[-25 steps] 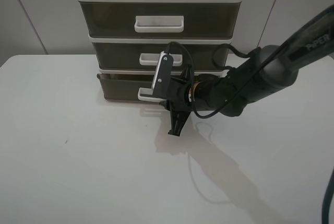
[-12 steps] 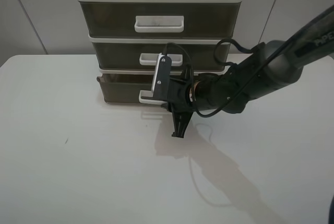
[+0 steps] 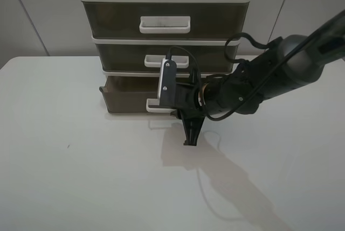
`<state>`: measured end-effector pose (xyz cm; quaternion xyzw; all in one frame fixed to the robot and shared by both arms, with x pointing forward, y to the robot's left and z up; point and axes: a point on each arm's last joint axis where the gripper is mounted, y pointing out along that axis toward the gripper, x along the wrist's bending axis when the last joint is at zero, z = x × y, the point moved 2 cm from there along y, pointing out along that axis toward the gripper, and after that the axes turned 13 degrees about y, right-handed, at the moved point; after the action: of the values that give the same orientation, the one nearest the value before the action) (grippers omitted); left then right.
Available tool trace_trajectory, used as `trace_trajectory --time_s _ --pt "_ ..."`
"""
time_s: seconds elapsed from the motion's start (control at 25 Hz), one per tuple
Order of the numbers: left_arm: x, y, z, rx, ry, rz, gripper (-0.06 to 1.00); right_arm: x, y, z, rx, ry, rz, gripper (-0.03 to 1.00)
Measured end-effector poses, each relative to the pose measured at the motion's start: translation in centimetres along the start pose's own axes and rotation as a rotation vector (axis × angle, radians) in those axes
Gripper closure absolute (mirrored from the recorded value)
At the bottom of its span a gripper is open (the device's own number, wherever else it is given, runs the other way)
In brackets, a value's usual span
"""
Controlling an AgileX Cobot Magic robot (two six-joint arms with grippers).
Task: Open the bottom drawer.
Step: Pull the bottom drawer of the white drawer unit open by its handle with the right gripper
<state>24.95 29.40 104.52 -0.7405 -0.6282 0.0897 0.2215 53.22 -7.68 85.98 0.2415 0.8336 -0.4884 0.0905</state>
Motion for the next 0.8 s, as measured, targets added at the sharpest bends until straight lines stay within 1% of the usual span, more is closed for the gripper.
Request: trace_trajectory --time_s 0.16,0.52,0.8 --pt "0.0 0.0 0.0 0.0 0.0 0.0 0.2 0.8 -0.3 -0.2 -0.004 -0.012 -0.014 0.87" --pt "0.0 0.0 0.0 0.0 0.0 0.0 0.2 2.5 -0.7 -1.1 0.027 -0.03 -0.058 0.88" --pt "0.0 0.0 0.0 0.0 0.0 0.0 0.2 3.1 -1.6 -1.5 0.051 0.02 -0.072 0.88"
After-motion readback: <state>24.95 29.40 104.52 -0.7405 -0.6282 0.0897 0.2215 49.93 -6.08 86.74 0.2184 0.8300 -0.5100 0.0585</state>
